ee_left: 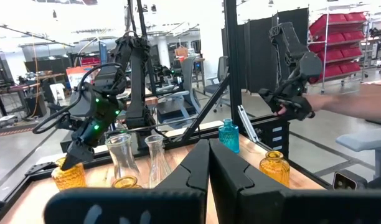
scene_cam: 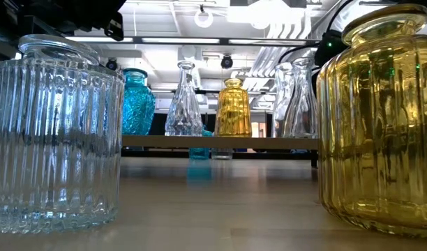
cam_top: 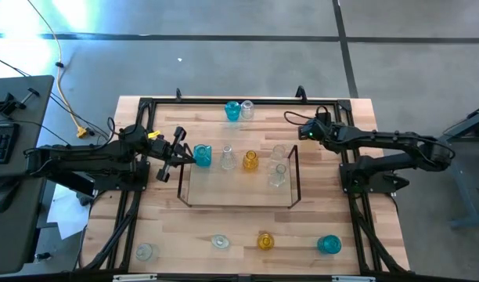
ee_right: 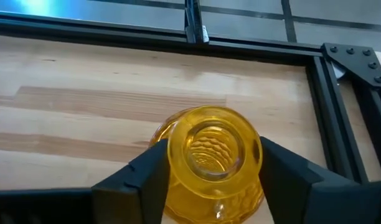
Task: Sort vases onto shelf
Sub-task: Put the top right yellow vase on the shelf
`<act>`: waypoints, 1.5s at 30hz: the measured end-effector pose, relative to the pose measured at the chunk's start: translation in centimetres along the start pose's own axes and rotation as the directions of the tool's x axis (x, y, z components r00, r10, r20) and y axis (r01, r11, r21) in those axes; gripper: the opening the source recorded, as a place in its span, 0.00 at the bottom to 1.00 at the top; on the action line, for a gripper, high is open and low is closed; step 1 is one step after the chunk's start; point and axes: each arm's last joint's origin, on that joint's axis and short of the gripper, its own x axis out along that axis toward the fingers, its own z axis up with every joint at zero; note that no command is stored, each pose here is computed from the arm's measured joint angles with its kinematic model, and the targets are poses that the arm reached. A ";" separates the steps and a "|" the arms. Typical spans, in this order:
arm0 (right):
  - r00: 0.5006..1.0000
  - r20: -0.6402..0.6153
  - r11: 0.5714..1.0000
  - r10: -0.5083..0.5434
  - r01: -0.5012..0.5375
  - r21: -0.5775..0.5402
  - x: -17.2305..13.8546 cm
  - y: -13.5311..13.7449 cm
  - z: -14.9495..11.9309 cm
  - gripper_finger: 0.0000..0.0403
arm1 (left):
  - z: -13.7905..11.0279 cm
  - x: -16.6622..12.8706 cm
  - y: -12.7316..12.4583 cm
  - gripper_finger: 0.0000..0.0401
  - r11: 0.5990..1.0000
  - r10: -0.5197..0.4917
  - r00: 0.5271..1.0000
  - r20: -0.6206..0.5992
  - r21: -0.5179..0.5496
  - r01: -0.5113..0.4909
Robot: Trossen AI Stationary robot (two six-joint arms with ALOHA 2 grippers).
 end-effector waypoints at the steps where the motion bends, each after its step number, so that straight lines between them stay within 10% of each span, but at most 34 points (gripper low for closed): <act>1: 1.000 0.001 1.000 -0.002 0.002 -0.001 0.0 0.0 0.0 0.45 | 0.0 0.0 0.0 0.00 1.000 0.000 1.000 0.000 0.000 0.000; 25: 0.992 0.096 0.996 0.079 -0.082 0.029 -2.6 -1.3 1.8 0.40 | 0.0 0.0 0.0 0.00 1.000 0.000 1.000 0.000 0.000 0.000; 45: 0.869 0.276 0.902 0.411 -0.345 -0.259 -20.3 4.3 10.4 0.40 | 0.0 0.0 0.0 0.00 1.000 0.000 1.000 0.000 0.000 0.000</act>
